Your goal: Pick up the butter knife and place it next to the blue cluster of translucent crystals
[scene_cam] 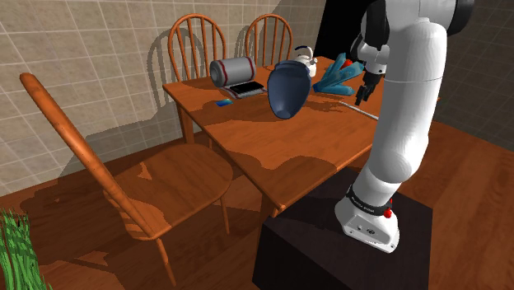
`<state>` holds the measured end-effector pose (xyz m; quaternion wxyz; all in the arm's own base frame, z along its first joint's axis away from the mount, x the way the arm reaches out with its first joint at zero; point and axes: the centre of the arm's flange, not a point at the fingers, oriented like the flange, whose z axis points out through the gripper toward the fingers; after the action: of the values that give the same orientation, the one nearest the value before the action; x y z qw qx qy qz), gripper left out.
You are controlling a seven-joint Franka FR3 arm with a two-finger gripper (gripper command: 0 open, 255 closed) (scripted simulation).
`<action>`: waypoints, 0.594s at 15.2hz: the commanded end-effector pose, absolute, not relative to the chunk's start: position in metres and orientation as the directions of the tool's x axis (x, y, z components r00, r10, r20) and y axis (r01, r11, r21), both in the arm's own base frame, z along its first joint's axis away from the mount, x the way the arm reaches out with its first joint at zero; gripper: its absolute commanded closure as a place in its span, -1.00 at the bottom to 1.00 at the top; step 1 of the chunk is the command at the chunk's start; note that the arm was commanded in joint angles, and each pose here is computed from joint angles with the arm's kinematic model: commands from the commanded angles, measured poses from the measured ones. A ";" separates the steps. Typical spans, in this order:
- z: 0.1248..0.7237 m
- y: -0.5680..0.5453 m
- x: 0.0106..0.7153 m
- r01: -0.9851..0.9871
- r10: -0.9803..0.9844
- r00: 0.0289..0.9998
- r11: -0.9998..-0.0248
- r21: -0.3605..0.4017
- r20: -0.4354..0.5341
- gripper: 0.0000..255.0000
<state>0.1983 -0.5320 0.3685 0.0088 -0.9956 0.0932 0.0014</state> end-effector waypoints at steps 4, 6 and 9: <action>0.402 -0.532 0.197 -0.186 -0.186 0.983 -0.982 -0.018 -0.006 -1.00; 0.402 -0.532 0.197 -0.186 -0.186 0.983 -0.982 -0.018 -0.006 -1.00; 0.402 -0.532 0.197 -0.186 -0.186 0.983 -0.982 -0.018 -0.006 -1.00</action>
<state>0.1974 -0.5319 0.4021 0.0090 -0.9956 0.0934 0.0019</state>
